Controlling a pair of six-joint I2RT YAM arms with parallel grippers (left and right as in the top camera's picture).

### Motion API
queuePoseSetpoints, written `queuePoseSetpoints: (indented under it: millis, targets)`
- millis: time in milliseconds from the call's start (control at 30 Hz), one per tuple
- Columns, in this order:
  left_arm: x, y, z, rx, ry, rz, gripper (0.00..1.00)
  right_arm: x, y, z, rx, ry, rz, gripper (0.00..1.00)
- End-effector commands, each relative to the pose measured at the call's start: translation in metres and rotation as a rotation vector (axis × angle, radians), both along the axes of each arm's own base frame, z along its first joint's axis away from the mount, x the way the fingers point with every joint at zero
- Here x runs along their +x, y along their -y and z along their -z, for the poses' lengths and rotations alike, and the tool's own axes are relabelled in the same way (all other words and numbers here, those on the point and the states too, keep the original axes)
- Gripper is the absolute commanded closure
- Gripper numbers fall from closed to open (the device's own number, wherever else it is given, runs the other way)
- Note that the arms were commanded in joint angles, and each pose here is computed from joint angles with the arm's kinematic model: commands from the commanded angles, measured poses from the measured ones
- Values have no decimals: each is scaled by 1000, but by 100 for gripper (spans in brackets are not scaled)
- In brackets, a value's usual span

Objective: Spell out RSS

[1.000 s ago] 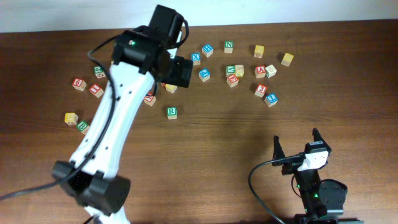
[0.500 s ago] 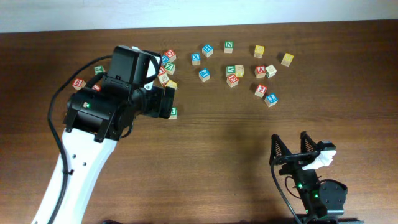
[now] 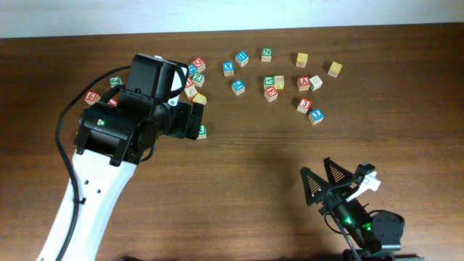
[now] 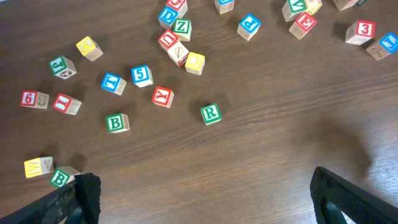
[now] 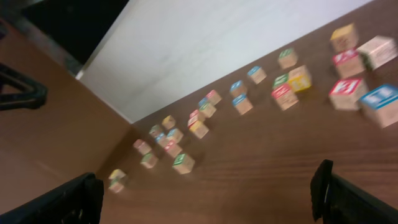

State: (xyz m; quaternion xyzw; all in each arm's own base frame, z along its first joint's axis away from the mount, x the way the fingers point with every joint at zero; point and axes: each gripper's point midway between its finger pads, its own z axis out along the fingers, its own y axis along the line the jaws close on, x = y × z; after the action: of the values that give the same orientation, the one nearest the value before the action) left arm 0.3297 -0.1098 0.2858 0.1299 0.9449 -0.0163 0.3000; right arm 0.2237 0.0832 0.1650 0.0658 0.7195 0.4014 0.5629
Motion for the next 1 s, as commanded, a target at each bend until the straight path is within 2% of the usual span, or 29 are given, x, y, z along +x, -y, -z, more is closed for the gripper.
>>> queuePoseSetpoints:
  millis: [0, 100, 267, 400, 533, 733, 967]
  targets:
    - [-2, 1, 1, 0, -6, 18, 1, -8, -14, 4, 34, -35, -93, 2]
    - [-2, 1, 1, 0, -6, 18, 1, -6, -11, 4, 20, -26, -70, 2]
    - [-2, 1, 1, 0, -6, 18, 1, -7, -11, 6, -112, -29, -86, 2]
    - [-2, 1, 1, 0, -6, 18, 1, 3, 4, -10, -306, -151, -40, 2]
    - [-2, 1, 1, 0, -6, 18, 1, 25, 23, -21, -455, -357, -17, 2]
    - [-2, 1, 1, 0, -6, 18, 1, 60, 55, -55, -568, -574, 89, 2]
    - [-2, 1, 1, 0, -6, 18, 1, 104, 61, -50, -571, -672, 98, 1]
